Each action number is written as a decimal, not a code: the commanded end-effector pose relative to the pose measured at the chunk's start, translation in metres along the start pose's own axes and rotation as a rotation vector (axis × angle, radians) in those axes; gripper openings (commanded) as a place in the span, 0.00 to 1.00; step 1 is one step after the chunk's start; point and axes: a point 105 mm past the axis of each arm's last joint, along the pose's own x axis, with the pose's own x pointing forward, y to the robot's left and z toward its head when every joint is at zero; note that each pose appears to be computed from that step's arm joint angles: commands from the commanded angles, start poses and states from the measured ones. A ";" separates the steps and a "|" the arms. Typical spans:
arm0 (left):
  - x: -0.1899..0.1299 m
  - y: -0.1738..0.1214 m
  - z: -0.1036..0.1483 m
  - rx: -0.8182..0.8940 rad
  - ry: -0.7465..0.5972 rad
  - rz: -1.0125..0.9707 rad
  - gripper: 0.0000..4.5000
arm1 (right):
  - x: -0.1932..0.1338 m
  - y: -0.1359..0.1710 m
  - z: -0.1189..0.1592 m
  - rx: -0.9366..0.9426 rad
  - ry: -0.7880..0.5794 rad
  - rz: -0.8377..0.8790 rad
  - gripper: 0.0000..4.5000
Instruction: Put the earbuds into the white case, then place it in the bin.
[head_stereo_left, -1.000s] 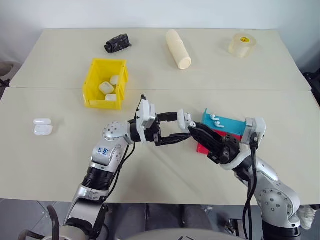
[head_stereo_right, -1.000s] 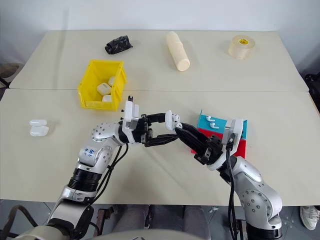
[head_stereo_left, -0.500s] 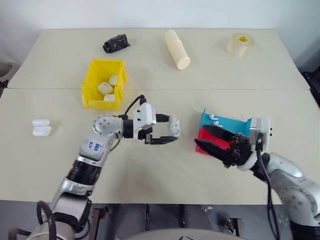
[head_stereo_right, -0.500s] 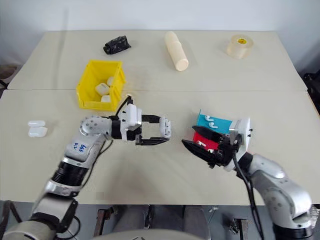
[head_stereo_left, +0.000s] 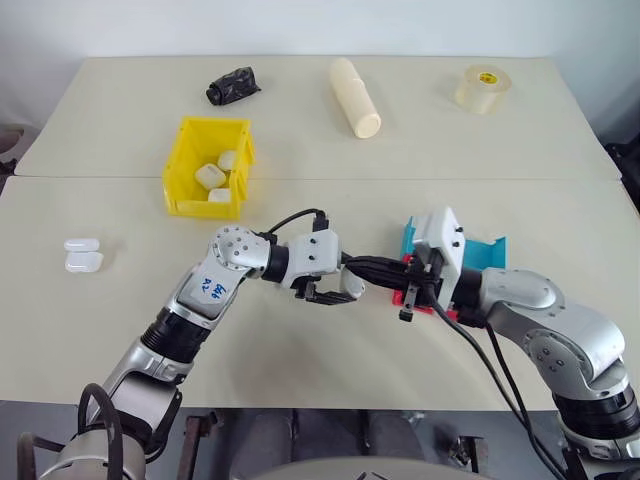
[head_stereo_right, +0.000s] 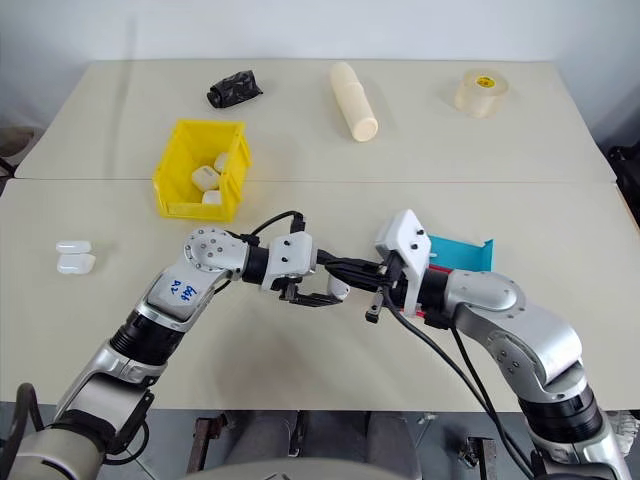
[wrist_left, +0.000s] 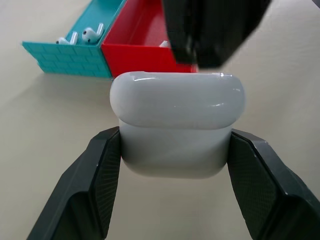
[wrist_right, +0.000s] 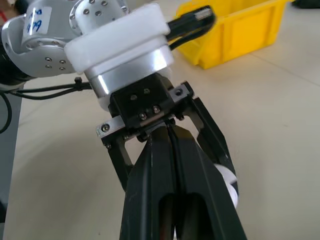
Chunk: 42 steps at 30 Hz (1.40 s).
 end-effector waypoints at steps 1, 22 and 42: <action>0.000 -0.002 0.017 0.051 -0.050 0.004 0.65 | 0.001 0.002 -0.004 -0.014 0.041 0.003 0.01; -0.085 0.002 -0.016 -0.209 -0.233 0.605 0.65 | -0.092 -0.011 -0.020 -0.048 -0.173 -0.161 0.42; -0.184 0.114 -0.059 -0.512 -0.286 1.320 0.65 | -0.091 -0.020 -0.002 -0.217 -0.244 -0.242 0.99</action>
